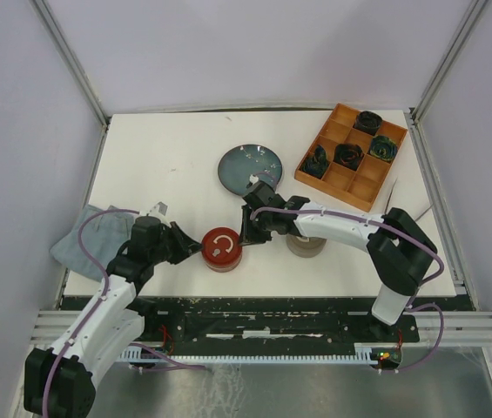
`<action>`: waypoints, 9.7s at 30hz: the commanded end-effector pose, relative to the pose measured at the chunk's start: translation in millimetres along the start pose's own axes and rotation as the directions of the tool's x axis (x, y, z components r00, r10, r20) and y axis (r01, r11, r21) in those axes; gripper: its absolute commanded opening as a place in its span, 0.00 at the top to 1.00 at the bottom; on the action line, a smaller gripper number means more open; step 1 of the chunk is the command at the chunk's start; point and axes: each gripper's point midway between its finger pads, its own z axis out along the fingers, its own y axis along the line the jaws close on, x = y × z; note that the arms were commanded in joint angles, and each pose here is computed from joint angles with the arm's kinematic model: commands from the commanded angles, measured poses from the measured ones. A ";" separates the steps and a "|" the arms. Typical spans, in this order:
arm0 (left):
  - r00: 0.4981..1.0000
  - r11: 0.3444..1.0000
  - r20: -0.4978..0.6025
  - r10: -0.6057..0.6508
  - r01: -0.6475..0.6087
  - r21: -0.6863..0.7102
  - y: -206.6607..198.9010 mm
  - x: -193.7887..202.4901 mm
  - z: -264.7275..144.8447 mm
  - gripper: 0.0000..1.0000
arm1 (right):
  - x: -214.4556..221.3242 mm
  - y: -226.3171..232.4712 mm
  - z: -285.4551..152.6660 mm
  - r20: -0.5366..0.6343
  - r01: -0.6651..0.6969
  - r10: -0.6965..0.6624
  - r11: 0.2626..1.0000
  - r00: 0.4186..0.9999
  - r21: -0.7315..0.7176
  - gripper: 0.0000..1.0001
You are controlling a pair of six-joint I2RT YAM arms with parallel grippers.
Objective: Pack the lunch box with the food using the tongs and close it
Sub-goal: Close the box lid on the packing box.
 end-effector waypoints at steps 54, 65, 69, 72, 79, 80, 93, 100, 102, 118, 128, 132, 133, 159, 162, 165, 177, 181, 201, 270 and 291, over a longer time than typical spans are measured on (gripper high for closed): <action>0.995 0.995 0.035 -0.090 0.088 0.049 -3.8 4.8 -4.3 0.50 | 10.4 19.4 -1.5 -0.025 -0.057 0.055 0.992 0.998 -0.108 0.49; 0.988 0.987 -0.016 -0.156 0.156 0.031 9.7 25.4 2.7 0.59 | 37.4 -6.0 18.3 -0.096 -0.117 0.111 0.991 0.989 -0.058 0.48; 0.987 0.987 -0.015 -0.163 0.163 0.001 16.6 27.4 5.2 0.59 | 36.6 -17.6 21.9 -0.084 -0.123 0.122 0.992 0.989 -0.001 0.48; 0.987 0.987 -0.021 -0.159 0.159 -0.005 18.6 29.0 6.8 0.60 | 38.9 -27.5 22.7 -0.076 -0.128 0.131 0.991 0.988 0.037 0.48; 0.988 0.988 -0.023 -0.155 0.155 0.000 19.1 30.3 7.6 0.60 | 54.6 -56.7 34.8 -0.100 -0.168 0.180 0.979 0.979 0.114 0.51; 0.988 0.988 -0.025 -0.153 0.153 0.002 19.4 31.1 8.0 0.60 | 58.4 -60.3 37.7 -0.108 -0.180 0.193 0.977 0.975 0.118 0.51; 0.986 0.987 -0.041 -0.163 0.163 -0.010 34.6 46.0 14.2 0.58 | 60.2 -46.4 66.3 -0.073 -0.291 0.284 0.948 0.956 -0.128 0.52; 0.985 0.987 -0.058 -0.160 0.159 -0.006 36.3 50.3 16.6 0.65 | 57.0 -49.1 68.5 -0.053 -0.306 0.301 0.943 0.952 -0.128 0.69; 0.985 0.988 -0.065 -0.157 0.157 -0.009 36.8 51.2 17.5 0.68 | 57.4 -48.9 69.3 -0.056 -0.306 0.301 0.943 0.952 -0.128 0.73; 0.993 0.994 -0.069 -0.101 0.104 0.043 15.4 37.7 16.3 0.49 | 47.4 -51.9 54.0 -0.032 -0.253 0.252 0.967 0.967 -0.031 0.79; 0.992 0.994 -0.076 -0.103 0.104 0.019 20.4 38.6 20.9 0.51 | 49.2 -52.7 52.8 -0.048 -0.233 0.232 0.972 0.972 -0.022 0.74; 0.993 0.996 -0.081 -0.087 0.089 0.017 17.9 35.8 22.2 0.48 | 35.5 -47.1 39.9 -0.039 -0.156 0.157 0.987 0.987 0.028 0.62; 0.993 0.996 -0.080 -0.082 0.083 0.016 17.0 34.3 22.7 0.47 | 33.1 -46.4 38.8 -0.039 -0.142 0.144 0.989 0.989 0.038 0.60; 0.981 0.985 0.154 0.122 -0.101 -0.141 -10.5 -70.7 18.2 0.22 | -16.3 -1.9 21.9 -0.005 0.019 -0.019 0.998 1.000 -0.058 0.36; 0.983 0.982 0.145 0.115 -0.090 -0.165 -2.5 -69.9 22.4 0.22 | -24.3 3.4 21.4 0.013 0.025 -0.025 0.998 1.000 -0.058 0.36; 0.984 0.982 0.139 0.108 -0.083 -0.171 1.9 -68.4 25.3 0.23 | -31.0 3.3 21.6 0.031 0.026 -0.025 0.999 0.999 -0.035 0.35; 0.996 0.980 0.014 0.086 -0.082 -0.179 23.1 -37.9 44.0 0.38 | -8.5 -55.0 53.7 -0.079 0.068 -0.052 0.973 0.996 0.219 0.55; 0.998 0.984 -0.007 0.062 -0.063 -0.167 29.2 -24.7 44.3 0.44 | 20.3 -65.4 63.5 -0.112 0.003 0.016 0.986 0.994 0.167 0.58; 0.993 0.994 -0.093 -0.070 0.062 -0.094 44.3 29.5 38.4 0.45 | 50.4 -54.5 88.8 -0.086 -0.213 0.205 0.972 0.975 -0.099 0.44; 0.969 0.968 -0.008 -0.246 0.247 0.056 2.1 43.5 3.7 0.37 | -1.9 7.2 30.6 0.039 -0.148 0.164 0.954 0.986 -0.259 0.31; 0.994 0.985 0.054 0.100 -0.091 -0.149 0.0 -46.4 31.9 0.16 | -5.1 -15.2 51.8 0.056 -0.199 0.209 0.968 0.976 -0.151 0.30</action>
